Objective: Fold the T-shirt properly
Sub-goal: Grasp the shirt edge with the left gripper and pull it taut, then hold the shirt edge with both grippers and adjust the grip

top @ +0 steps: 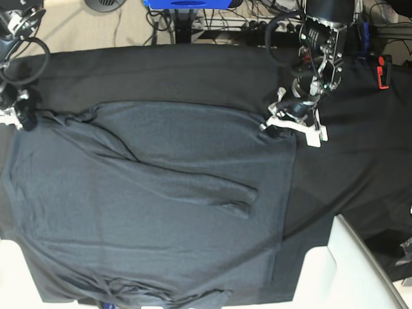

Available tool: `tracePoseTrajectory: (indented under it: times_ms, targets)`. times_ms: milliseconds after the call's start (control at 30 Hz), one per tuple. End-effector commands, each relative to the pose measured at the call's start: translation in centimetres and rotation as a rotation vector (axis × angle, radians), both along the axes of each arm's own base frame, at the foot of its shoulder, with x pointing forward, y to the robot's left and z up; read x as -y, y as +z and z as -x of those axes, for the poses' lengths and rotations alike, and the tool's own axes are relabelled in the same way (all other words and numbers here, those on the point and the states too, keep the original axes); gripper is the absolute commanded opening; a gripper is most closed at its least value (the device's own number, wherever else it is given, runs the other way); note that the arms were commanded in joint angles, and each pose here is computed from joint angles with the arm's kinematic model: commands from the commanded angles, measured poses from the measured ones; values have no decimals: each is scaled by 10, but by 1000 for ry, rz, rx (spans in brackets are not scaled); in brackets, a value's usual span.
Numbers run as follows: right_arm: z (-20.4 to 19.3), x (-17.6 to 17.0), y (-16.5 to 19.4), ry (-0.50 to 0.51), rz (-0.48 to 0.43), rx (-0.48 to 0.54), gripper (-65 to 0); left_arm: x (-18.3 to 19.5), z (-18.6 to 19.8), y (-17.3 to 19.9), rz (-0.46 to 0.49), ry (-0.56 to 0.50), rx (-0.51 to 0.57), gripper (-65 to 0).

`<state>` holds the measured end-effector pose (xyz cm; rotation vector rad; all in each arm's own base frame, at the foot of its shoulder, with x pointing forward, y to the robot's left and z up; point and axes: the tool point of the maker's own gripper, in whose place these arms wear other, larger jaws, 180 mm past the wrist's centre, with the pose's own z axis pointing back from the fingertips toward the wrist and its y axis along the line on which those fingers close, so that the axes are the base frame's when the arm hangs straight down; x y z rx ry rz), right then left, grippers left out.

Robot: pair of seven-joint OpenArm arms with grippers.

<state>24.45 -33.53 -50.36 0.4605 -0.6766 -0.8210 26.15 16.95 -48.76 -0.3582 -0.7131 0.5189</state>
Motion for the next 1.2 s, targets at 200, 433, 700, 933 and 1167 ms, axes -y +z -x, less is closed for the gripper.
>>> tracePoseTrajectory:
  times_ms: [200,433,700,933,1167]
  targets:
    - [2,16,36,93,140,8,-648,0,29,28,-20,-41,47,-650]
    - [18,16,39,127,141,-41,-648,-23,61,49,-57,-5,53,-650]
    - [65,23,29,109,90,-153,-648,-34,85,53,-46,-24,-51,-650]
    - [77,21,50,166,191,-170,-648,-32,82,68,-58,-41,-18,-650]
    - [83,11,49,102,136,-227,-648,-31,87,69,-63,-50,-23,-650]
